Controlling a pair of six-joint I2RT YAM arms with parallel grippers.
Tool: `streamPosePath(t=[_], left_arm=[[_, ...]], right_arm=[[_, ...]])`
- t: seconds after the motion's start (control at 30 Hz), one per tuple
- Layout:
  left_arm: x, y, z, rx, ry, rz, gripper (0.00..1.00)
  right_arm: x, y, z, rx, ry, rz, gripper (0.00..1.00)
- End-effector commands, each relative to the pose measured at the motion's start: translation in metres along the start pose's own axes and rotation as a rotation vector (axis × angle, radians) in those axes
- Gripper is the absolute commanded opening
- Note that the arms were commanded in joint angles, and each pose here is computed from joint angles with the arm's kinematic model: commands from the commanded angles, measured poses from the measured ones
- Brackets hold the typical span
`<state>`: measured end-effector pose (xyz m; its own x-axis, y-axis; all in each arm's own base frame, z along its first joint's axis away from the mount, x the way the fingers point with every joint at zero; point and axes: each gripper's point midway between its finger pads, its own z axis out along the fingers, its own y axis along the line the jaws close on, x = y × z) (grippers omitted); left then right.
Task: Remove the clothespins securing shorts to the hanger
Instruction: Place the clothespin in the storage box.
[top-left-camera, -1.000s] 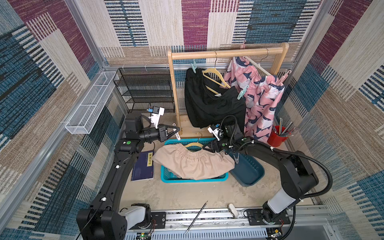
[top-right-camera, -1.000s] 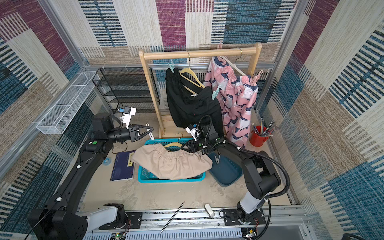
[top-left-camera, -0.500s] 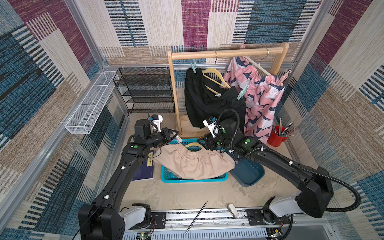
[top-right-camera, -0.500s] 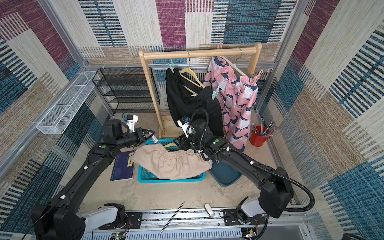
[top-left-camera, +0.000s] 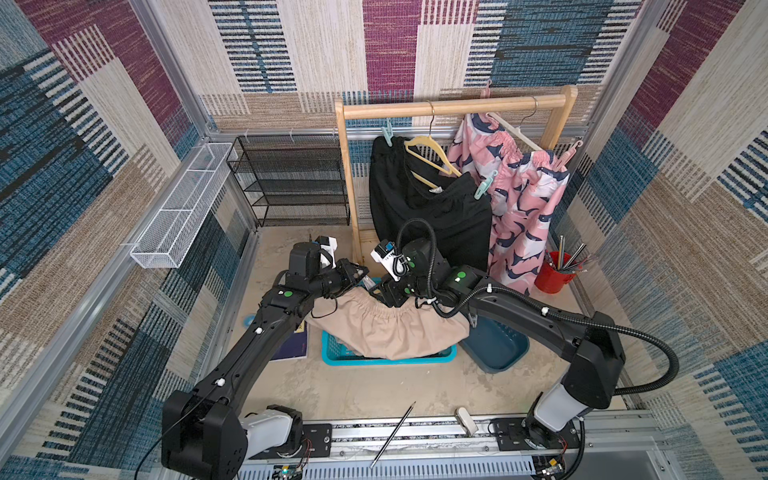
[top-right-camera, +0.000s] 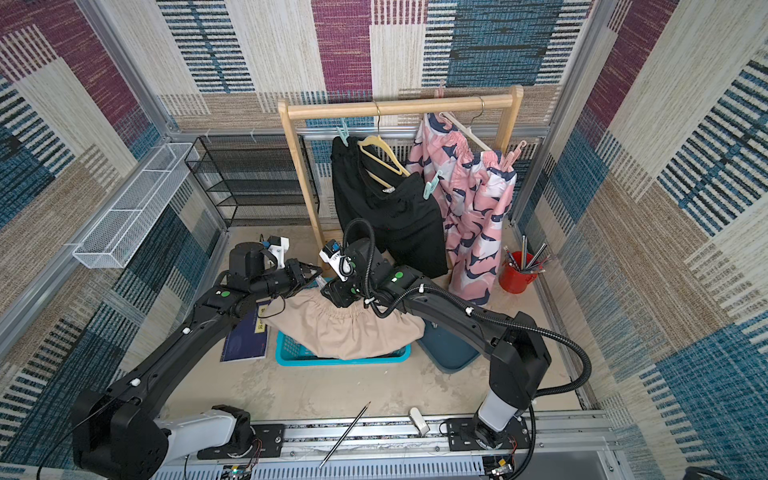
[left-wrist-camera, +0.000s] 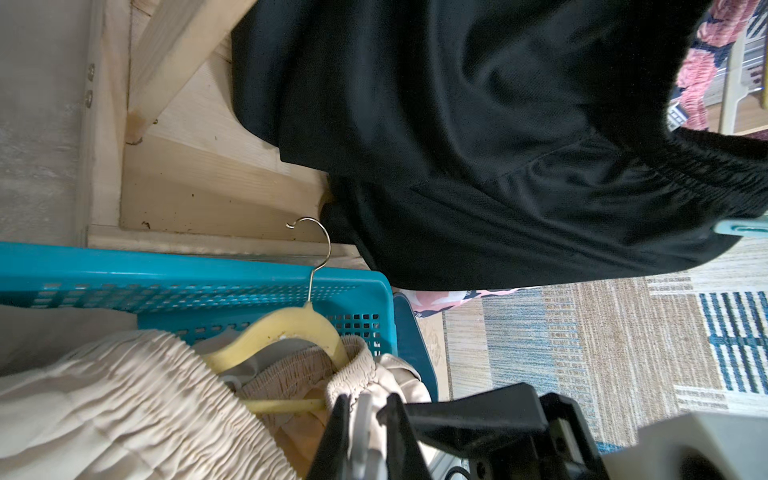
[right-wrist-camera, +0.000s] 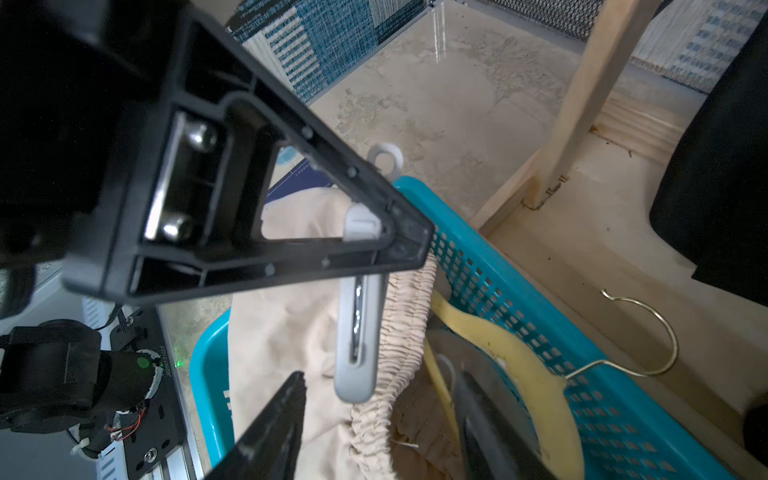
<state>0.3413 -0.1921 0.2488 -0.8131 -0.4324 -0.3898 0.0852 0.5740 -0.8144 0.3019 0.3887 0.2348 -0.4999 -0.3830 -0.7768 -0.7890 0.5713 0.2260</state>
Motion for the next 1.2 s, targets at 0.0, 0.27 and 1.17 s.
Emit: streamPosePath(t=[0.0, 0.27, 1.17], left_arm=[[-0.004, -0.008, 0.004, 0.025, -0.015, 0.01, 0.0], [0.002, -0.01, 0.01, 0.028, 0.006, 0.015, 0.0], [-0.035, -0.016, -0.015, 0.189, -0.073, 0.0, 0.89]], right_arm=[[-0.005, 0.002, 0.006, -0.011, -0.006, -0.017, 0.58], [-0.014, 0.004, 0.018, -0.033, -0.016, -0.028, 0.48], [0.047, -0.068, -0.066, 0.272, -0.003, 0.221, 0.0]])
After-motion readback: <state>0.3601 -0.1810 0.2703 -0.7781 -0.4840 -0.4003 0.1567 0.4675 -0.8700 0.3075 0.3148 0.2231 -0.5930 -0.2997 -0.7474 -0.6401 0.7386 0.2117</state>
